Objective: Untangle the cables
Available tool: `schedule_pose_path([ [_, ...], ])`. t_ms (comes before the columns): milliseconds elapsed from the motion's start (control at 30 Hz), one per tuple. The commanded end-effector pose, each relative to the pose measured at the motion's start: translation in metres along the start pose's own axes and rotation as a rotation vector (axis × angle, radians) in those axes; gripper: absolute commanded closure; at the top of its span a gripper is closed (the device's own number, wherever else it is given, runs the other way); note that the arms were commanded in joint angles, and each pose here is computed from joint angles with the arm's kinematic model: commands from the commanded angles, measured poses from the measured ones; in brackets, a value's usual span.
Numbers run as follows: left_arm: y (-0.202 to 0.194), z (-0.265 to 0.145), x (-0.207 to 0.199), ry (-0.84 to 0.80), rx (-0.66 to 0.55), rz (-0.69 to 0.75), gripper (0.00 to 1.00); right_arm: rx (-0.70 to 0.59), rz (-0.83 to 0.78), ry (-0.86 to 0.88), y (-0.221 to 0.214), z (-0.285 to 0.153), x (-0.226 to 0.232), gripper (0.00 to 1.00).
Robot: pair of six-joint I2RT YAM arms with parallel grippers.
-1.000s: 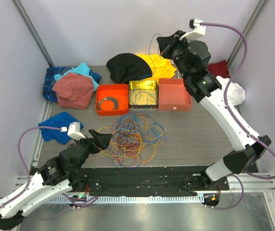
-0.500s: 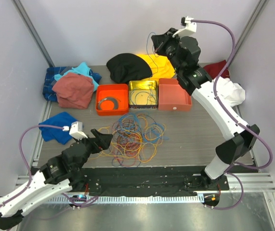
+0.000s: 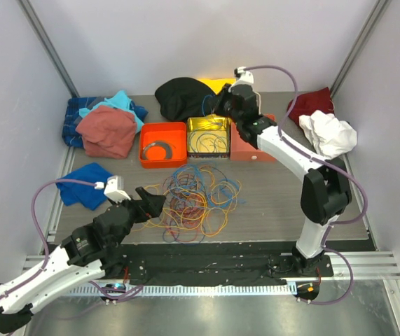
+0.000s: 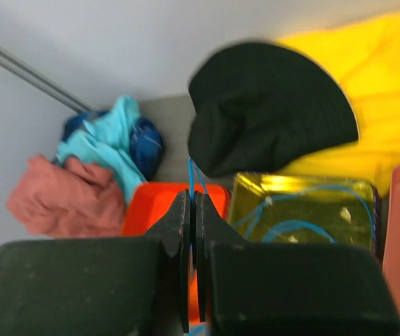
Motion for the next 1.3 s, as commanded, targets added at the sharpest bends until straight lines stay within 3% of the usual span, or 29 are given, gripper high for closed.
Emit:
schedule_pose_path([
  [0,0.008,0.0,-0.009,-0.025,-0.031,-0.023,0.07,0.034,0.008,-0.003,-0.032,0.007,-0.013,0.99],
  [233,0.006,0.001,-0.008,-0.026,-0.029,-0.034,0.07,0.166,-0.086,-0.12,-0.086,0.017,-0.05,0.99],
  [300,0.004,0.002,-0.009,-0.028,-0.02,-0.031,0.07,0.207,-0.116,-0.138,-0.092,0.024,-0.053,0.94],
  [400,0.003,0.003,-0.011,-0.03,-0.014,-0.032,0.07,0.287,-0.158,-0.168,-0.104,0.026,-0.06,0.69],
  [433,0.003,0.003,-0.012,-0.034,-0.013,-0.034,0.07,0.298,-0.173,-0.17,-0.106,0.027,-0.058,0.51],
  [533,0.002,0.004,-0.012,-0.036,-0.01,-0.035,0.07,0.319,-0.217,-0.206,-0.103,0.027,-0.057,0.37],
  [633,0.001,0.004,-0.014,-0.04,-0.004,-0.033,0.07,0.301,-0.285,-0.271,-0.084,0.018,-0.058,0.32],
  [767,0.001,0.005,-0.015,-0.041,-0.004,-0.031,0.07,0.237,-0.297,-0.394,-0.053,-0.012,-0.068,0.32],
  [833,0.001,0.006,-0.015,-0.041,-0.006,-0.026,0.07,0.254,-0.271,-0.381,-0.063,-0.03,-0.069,0.34],
  [867,0.001,0.006,-0.015,-0.041,-0.004,-0.023,0.07,0.177,-0.236,-0.323,-0.04,-0.044,-0.053,0.35],
  [900,0.002,0.007,-0.016,-0.042,-0.009,-0.021,0.07,0.233,-0.236,-0.257,-0.069,-0.058,-0.046,0.35],
  [1000,0.0,0.009,-0.018,-0.05,-0.007,-0.019,0.07,0.226,-0.253,-0.138,-0.096,-0.1,-0.018,0.38],
  [1267,-0.014,0.018,-0.025,-0.057,0.051,-0.009,0.07,0.31,-0.197,-0.155,-0.158,-0.182,-0.045,0.47],
])
Point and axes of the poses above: each gripper's point midway between its finger pads, its own z axis out along the fingers, its own x axis along the line the jaws close on, y = z × x, the point moved 2 cm from there along -z, back along the fingers, and after that the axes turned 6 degrees about -z, right-handed, at the moved point
